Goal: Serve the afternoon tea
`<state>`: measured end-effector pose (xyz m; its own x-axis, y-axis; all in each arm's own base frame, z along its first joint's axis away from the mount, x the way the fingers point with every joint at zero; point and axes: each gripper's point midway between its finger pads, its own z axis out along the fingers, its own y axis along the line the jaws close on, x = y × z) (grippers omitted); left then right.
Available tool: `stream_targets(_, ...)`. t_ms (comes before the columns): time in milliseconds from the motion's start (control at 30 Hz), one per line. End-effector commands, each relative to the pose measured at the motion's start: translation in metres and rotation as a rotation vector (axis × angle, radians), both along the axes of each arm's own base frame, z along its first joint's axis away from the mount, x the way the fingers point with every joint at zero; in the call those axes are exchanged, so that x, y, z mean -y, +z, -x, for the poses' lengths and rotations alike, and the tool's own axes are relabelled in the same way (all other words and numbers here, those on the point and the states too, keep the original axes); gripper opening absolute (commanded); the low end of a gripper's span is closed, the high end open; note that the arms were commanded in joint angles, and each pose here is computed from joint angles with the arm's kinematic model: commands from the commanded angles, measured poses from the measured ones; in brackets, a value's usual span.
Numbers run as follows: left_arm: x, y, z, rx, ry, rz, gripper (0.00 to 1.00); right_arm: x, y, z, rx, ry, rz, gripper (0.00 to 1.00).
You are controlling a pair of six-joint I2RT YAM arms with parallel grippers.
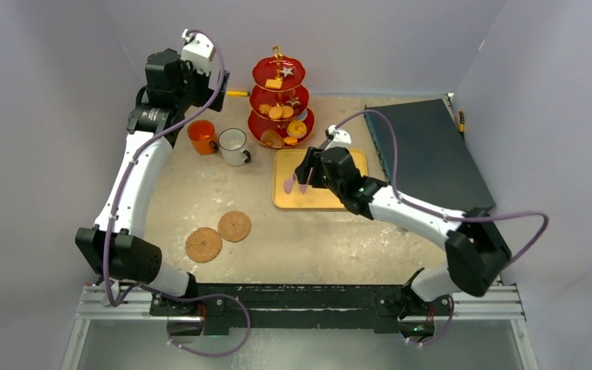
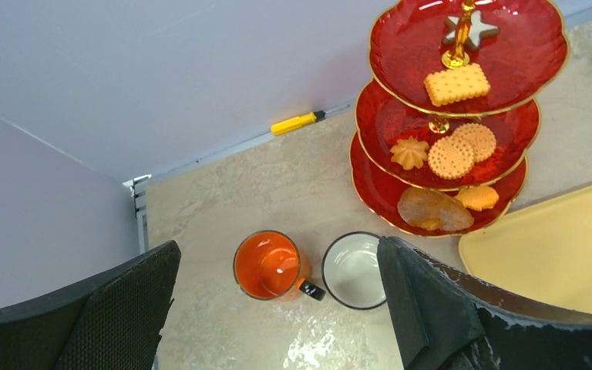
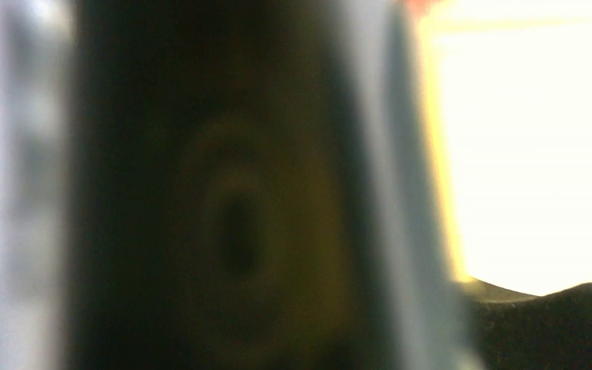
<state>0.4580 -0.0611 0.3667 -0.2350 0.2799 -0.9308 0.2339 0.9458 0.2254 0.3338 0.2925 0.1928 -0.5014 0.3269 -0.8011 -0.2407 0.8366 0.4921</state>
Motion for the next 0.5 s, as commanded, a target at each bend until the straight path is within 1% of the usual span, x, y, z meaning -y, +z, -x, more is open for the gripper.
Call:
stream_targets(0,-0.002,-0.001,0.017,-0.006,-0.021,0.002,0.99,0.012,-0.046,-0.001,-0.337,-0.068,0.034,0.61)
stream_targets(67,-0.003,0.003,0.022,0.01,-0.019,-0.007,0.99,0.014,-0.055,-0.009,-0.396,-0.076,0.031,0.61)
stream_targets(167,-0.004,0.009,0.028,0.035,-0.023,-0.013,0.99,0.017,-0.061,-0.019,-0.421,-0.092,0.008,0.6)
stream_targets(300,-0.003,0.009,0.029,0.035,-0.032,-0.012,0.99,0.023,-0.071,-0.03,-0.453,-0.127,-0.009,0.6)
stream_targets(467,-0.001,0.005,0.028,0.026,-0.04,-0.007,0.99,0.032,-0.094,-0.042,-0.544,-0.178,-0.018,0.62)
